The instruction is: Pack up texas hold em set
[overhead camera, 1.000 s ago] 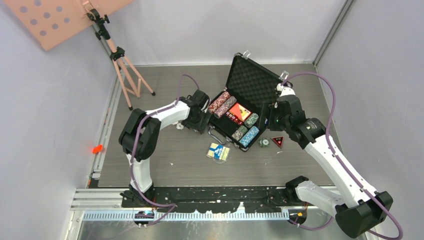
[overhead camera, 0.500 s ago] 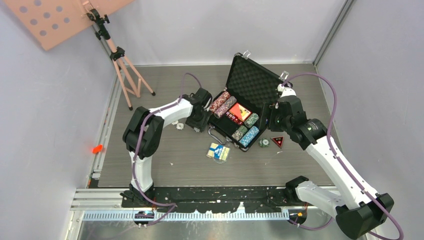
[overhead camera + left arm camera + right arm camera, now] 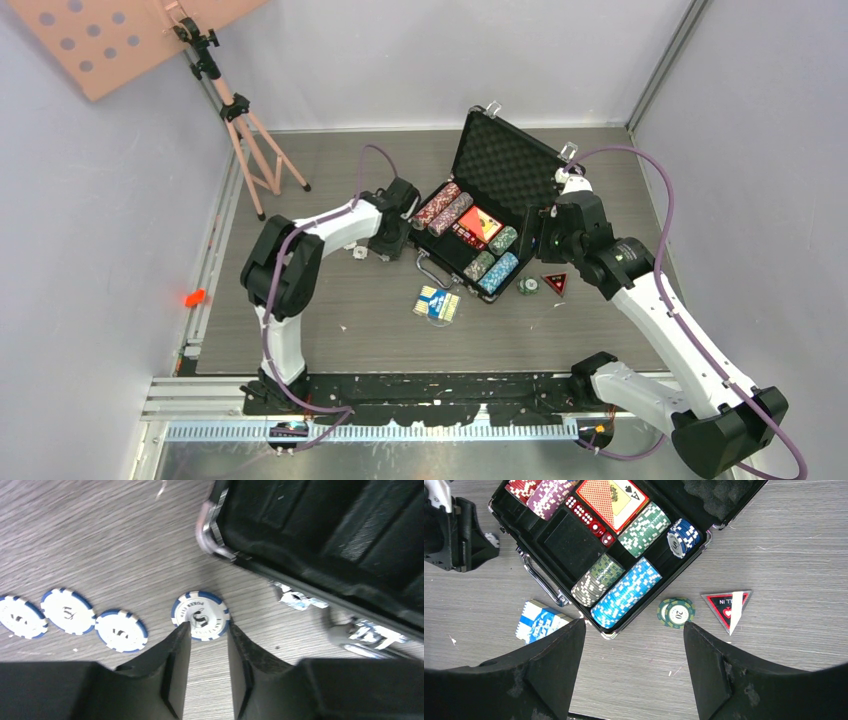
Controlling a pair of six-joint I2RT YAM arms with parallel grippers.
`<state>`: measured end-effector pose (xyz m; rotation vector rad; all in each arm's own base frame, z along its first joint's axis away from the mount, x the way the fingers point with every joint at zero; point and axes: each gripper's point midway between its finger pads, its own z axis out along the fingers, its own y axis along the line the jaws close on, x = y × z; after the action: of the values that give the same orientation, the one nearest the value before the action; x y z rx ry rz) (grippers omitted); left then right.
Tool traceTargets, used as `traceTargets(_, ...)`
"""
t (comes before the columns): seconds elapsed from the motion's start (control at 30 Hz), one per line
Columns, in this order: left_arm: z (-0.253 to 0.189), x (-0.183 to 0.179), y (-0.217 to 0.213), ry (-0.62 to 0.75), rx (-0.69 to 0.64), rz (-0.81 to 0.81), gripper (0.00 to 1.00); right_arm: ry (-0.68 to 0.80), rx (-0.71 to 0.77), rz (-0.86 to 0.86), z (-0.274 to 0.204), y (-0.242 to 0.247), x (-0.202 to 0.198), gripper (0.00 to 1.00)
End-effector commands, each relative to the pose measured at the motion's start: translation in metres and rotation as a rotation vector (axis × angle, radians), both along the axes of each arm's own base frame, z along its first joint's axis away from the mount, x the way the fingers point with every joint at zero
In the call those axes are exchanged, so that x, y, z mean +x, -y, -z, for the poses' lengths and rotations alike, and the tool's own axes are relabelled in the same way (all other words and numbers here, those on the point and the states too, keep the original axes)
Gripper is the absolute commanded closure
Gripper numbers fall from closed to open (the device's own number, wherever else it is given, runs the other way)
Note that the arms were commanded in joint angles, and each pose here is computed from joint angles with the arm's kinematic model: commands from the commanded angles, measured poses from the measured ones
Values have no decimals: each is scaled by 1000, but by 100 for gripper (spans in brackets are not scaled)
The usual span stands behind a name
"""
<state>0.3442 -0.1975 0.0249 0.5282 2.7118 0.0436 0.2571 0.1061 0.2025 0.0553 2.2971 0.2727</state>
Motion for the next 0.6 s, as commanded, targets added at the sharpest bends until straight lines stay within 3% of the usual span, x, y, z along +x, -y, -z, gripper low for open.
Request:
traceTargets(0.0, -23, 5, -25, 73, 3, -75, 67, 65, 28, 3, -24, -2, 5, 22)
traceTargets(0.17, -33, 2, -41, 81, -42, -112, 66, 65, 27, 1, -24, -2, 5, 22)
traceTargets(0.27, -36, 0, -35, 74, -85, -89, 42, 63, 28, 0, -24, -2, 5, 22)
traceTargets(0.33, -37, 0, -28, 72, -119, -77, 33, 61, 30, -3, -24, -3, 5, 22)
traceTargets(0.57, -30, 8, -10, 8, -148, -6, 34, 52, 34, -4, -22, -5, 6, 22)
